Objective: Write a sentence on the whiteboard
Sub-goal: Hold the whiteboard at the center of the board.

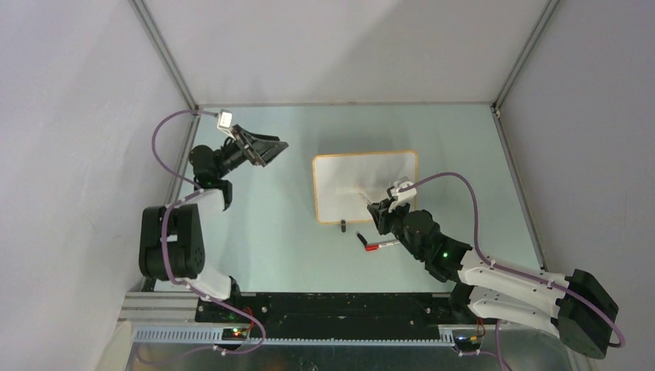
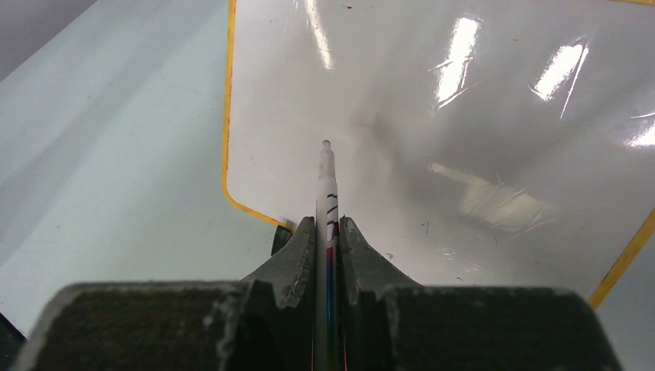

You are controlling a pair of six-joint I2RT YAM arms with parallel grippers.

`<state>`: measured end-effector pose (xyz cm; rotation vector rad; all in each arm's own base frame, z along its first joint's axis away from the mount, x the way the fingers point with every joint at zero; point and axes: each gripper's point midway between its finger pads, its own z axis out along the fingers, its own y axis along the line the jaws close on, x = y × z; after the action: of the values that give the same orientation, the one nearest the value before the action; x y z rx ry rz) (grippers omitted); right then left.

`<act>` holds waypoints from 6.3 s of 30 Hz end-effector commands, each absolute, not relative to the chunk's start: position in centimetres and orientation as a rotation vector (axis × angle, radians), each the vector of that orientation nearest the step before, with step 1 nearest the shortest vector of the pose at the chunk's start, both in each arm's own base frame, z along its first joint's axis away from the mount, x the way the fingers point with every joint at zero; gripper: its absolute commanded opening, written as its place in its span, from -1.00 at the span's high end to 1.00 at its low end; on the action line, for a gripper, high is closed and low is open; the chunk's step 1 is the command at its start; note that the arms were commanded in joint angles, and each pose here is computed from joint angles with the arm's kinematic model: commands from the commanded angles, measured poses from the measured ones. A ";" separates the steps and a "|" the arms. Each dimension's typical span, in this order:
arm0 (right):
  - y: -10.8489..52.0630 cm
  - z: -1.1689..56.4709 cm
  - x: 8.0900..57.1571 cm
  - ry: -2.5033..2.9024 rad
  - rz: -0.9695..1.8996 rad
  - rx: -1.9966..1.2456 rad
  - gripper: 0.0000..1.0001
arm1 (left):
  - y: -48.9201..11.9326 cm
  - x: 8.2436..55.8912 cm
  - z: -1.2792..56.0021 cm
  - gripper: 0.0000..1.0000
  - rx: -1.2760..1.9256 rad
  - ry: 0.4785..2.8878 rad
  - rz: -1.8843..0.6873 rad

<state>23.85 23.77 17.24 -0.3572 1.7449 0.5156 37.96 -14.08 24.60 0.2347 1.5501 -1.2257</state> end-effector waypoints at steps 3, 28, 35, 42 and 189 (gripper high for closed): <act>23.9 19.7 24.2 1.686 0.531 -0.326 1.00 | -15.6 36.1 29.2 -0.99 0.385 1.399 -1.489; 23.9 19.9 24.1 1.683 0.538 -0.320 1.00 | -16.5 32.1 31.5 -0.99 0.546 1.355 -1.458; 23.9 20.1 24.0 1.679 0.543 -0.321 1.00 | -16.5 31.8 31.1 -0.99 0.548 1.386 -1.487; 23.8 20.3 23.9 1.674 0.545 -0.317 1.00 | -16.7 32.8 30.2 -0.99 0.503 1.440 -1.553; 23.5 20.3 24.0 1.670 0.517 -0.305 1.00 | -15.9 32.9 26.6 -0.99 0.544 1.398 -1.385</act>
<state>23.68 23.42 18.00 -0.3352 1.7241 0.5039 33.73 -16.09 23.62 0.4552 1.5168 -1.4816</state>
